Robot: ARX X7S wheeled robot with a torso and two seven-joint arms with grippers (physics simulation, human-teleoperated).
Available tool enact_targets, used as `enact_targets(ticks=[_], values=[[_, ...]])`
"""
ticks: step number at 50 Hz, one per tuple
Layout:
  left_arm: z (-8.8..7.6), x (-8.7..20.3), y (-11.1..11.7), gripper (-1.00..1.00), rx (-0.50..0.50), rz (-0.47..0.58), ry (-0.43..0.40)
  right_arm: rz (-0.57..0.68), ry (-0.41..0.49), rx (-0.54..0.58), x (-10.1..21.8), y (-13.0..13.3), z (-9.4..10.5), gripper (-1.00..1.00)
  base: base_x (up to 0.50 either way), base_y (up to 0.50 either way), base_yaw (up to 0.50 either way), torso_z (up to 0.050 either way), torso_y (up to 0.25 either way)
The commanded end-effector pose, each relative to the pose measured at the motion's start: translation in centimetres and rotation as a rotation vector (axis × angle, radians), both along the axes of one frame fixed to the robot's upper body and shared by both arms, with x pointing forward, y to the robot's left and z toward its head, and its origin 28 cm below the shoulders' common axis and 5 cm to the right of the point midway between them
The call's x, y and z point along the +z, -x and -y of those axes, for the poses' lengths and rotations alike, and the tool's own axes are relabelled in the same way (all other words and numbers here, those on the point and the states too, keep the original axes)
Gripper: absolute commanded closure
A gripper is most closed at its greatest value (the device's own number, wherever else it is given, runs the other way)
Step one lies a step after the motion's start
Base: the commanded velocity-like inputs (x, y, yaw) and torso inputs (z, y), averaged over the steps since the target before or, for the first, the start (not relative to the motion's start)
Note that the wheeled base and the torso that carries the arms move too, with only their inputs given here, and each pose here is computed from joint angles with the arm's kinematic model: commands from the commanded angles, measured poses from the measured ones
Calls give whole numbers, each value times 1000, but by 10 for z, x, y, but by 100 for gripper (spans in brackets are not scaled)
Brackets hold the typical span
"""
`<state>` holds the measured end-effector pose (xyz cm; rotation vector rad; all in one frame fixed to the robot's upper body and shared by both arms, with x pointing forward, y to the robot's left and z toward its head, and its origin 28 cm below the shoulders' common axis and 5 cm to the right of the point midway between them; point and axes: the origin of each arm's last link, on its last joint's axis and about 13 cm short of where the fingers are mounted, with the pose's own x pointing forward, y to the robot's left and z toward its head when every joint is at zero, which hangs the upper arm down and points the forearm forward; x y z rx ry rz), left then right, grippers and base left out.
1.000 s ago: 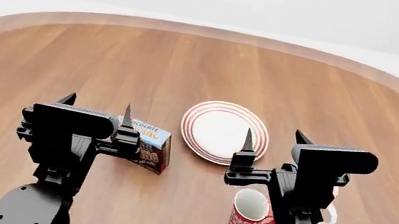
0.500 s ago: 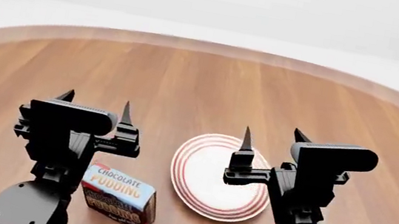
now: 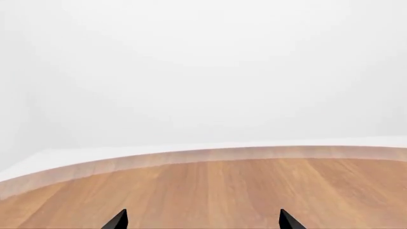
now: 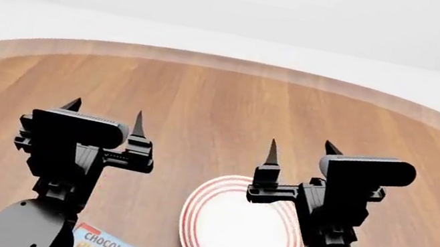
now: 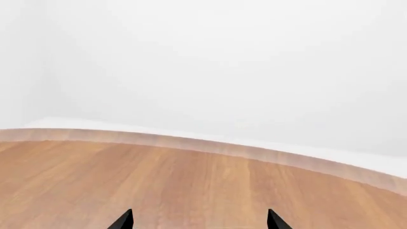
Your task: Put the chocolate pudding to the right of the plate.
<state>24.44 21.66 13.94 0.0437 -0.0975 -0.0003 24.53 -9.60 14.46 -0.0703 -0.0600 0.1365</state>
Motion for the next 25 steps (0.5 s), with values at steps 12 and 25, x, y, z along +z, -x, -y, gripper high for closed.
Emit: enact_targets(ticks=[12, 25], values=[[0, -1, 0, -100, 0, -6, -4, -33, 98, -15, 8, 11, 2, -100, 0, 0, 0, 0, 0], [0, -4, -2, -100, 2, -11, -5, -111, 131, 76, 32, 25, 24, -100, 0, 0, 0, 0, 0]])
